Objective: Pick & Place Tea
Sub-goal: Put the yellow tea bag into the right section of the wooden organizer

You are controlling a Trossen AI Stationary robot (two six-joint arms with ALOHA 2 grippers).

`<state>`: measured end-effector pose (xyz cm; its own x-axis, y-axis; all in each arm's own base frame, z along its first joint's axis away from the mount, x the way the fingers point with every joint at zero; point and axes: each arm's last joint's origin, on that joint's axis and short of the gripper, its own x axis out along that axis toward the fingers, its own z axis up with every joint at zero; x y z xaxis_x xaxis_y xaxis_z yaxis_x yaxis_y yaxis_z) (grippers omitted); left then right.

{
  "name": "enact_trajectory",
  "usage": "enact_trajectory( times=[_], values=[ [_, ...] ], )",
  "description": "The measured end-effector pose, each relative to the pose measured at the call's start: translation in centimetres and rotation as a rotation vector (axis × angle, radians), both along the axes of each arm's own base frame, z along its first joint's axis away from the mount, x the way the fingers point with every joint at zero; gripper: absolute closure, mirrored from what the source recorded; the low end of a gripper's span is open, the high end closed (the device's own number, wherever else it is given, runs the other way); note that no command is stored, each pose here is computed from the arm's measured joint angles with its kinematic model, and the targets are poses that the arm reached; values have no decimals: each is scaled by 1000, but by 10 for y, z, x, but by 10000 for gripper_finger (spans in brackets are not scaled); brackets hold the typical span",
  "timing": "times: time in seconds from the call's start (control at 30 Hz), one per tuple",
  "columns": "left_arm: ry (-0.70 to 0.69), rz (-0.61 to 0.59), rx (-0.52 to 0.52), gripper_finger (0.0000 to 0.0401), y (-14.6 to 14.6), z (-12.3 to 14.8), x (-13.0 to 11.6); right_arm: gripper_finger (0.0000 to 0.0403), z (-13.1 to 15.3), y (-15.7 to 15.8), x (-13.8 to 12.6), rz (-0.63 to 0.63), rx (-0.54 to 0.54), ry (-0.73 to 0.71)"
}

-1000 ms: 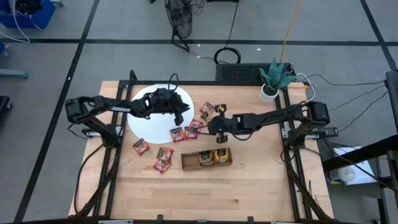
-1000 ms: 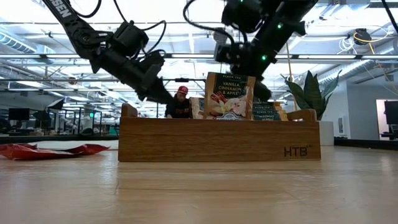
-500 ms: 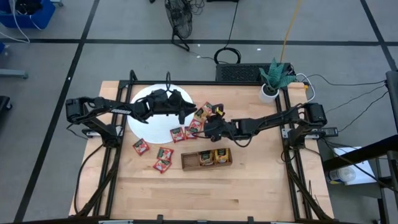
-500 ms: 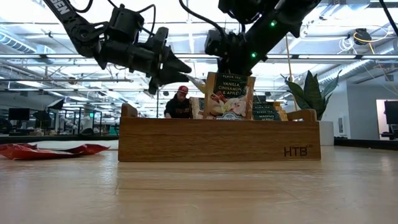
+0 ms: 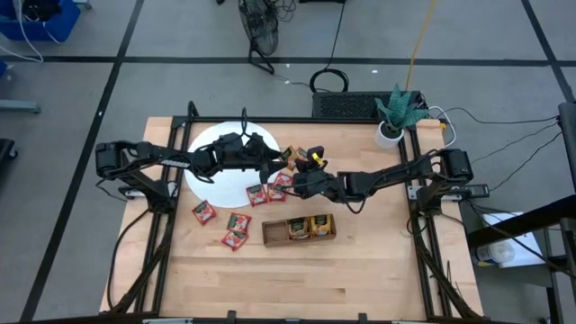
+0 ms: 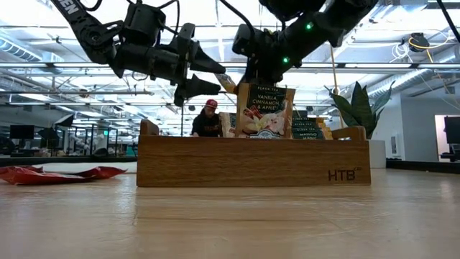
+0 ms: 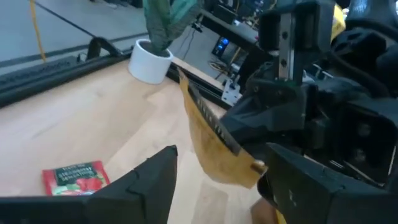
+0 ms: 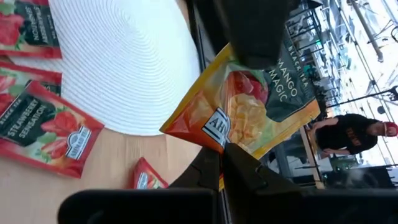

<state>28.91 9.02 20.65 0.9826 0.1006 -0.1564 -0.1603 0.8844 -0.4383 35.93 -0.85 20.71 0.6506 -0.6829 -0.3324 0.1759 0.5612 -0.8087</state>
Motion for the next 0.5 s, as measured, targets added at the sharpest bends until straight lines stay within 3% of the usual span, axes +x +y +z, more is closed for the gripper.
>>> enact_trajectory(
  times=[0.27,0.5],
  values=[
    [-32,16,42,213,2,3,0,403,-9,0,-4,14,29,-3],
    [-7,-32,75,347,0,1,0,403,-8,1,-4,15,29,-13]
  ],
)
